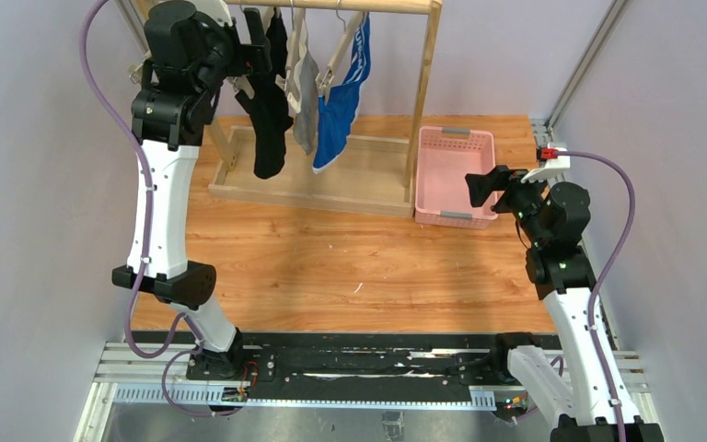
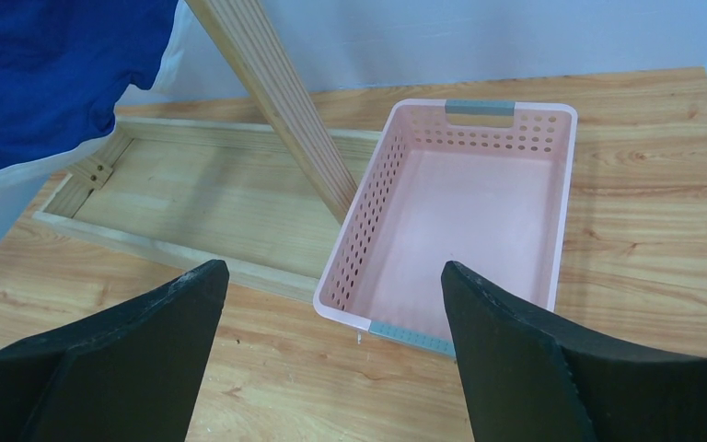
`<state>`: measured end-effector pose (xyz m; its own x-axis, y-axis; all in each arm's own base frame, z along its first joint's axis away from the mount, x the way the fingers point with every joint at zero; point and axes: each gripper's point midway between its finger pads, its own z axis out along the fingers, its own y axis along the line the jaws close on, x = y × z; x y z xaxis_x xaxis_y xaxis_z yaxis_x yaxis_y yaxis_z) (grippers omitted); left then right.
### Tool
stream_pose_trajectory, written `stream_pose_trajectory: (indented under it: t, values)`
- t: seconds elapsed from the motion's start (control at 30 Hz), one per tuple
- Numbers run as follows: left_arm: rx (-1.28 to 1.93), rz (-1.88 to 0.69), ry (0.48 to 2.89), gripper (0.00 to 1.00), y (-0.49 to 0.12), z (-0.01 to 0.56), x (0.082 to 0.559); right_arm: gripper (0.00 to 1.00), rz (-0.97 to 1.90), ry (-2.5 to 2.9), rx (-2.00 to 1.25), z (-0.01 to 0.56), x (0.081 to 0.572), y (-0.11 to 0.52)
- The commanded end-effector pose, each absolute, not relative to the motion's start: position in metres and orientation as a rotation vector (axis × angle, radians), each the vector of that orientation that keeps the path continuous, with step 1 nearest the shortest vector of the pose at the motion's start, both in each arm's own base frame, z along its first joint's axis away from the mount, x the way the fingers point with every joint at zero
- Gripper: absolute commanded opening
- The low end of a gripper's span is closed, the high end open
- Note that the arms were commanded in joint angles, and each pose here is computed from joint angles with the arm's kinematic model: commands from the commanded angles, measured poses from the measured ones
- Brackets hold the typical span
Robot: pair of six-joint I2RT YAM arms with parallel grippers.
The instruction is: Remove the underwear clipped to the hanger
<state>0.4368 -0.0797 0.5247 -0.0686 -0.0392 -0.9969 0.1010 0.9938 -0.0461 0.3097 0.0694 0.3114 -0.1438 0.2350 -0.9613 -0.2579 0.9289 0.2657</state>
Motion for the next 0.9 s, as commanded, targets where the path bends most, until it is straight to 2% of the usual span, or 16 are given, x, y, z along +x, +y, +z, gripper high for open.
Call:
stream_pose_trajectory:
  t: [0.0,0.13,0.27,0.5,0.7,0.87]
  values:
    - [0.051,-0.126,1.56,0.97,-0.079,0.545,0.437,0.88,0.453,1.657,-0.045,0.31,0.308,0.077]
    - [0.049,-0.131,1.564,0.93,-0.078,0.541,0.445,0.87,0.459,1.67,-0.04,0.304,0.309,0.077]
    - [0.054,-0.148,1.566,0.8,-0.078,0.538,0.453,0.87,0.463,1.676,-0.035,0.3,0.308,0.078]
    - [0.064,-0.168,1.578,0.75,-0.081,0.532,0.463,0.87,0.484,1.66,-0.034,0.302,0.306,0.08]
    - [0.069,-0.169,1.588,0.59,-0.081,0.528,0.467,0.87,0.496,1.659,-0.035,0.3,0.306,0.082]
    - [0.066,-0.16,1.585,0.53,-0.079,0.529,0.467,0.87,0.508,1.662,-0.032,0.296,0.306,0.083]
